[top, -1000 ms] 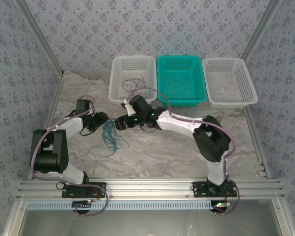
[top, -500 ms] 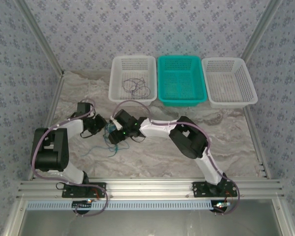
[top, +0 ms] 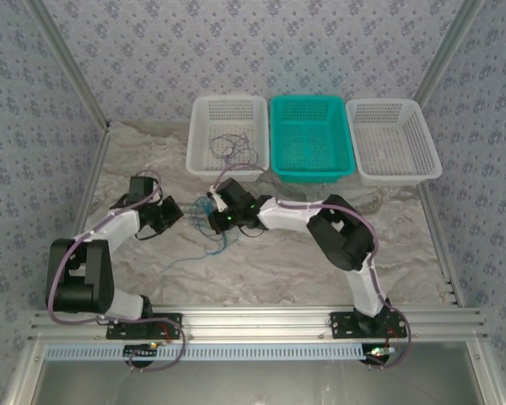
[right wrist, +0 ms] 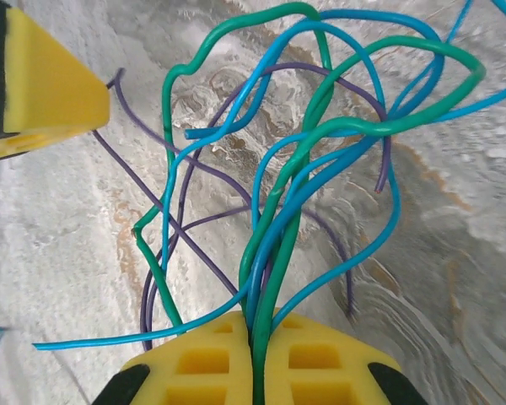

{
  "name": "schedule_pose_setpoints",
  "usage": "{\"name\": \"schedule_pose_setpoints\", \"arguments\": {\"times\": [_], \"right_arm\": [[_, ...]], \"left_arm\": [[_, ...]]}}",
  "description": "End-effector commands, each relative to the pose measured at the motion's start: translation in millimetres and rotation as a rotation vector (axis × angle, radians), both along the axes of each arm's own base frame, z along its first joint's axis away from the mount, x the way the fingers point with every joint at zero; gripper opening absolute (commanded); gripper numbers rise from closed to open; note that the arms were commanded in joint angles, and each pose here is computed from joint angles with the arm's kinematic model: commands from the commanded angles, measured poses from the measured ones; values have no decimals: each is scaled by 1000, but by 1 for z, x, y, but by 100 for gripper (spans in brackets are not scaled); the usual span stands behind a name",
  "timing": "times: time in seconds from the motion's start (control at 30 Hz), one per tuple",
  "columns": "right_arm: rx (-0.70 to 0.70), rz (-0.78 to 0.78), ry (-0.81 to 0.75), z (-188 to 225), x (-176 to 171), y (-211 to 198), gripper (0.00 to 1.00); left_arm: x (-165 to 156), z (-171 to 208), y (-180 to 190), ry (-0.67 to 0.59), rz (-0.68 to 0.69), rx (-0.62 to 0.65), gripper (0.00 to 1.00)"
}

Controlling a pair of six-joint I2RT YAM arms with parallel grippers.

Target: Untangle the cables

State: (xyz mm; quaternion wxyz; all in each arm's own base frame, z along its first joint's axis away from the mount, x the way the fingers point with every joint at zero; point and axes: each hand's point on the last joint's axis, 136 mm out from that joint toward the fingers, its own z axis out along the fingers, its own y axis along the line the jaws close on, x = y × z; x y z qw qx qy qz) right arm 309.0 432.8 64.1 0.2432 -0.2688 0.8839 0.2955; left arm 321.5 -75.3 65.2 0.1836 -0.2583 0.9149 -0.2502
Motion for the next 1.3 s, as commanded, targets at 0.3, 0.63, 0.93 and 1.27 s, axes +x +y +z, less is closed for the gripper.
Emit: {"name": "schedule_pose_setpoints", "arguments": {"times": [0.3, 0.63, 0.93, 1.27], "right_arm": [[-202, -230, 99, -29, -4, -133, 5], [49, -27, 132, 8, -26, -91, 0], [240, 17, 102, 77, -23, -80, 0], [347, 73, 126, 111, -27, -67, 0]], "left_arm": [[6, 68, 52, -158, 117, 139, 0], [12, 80, -49, -307, -199, -101, 34], [0, 64, -76, -277, -193, -280, 54], [6, 91, -100, -367, -214, -424, 58]]}}
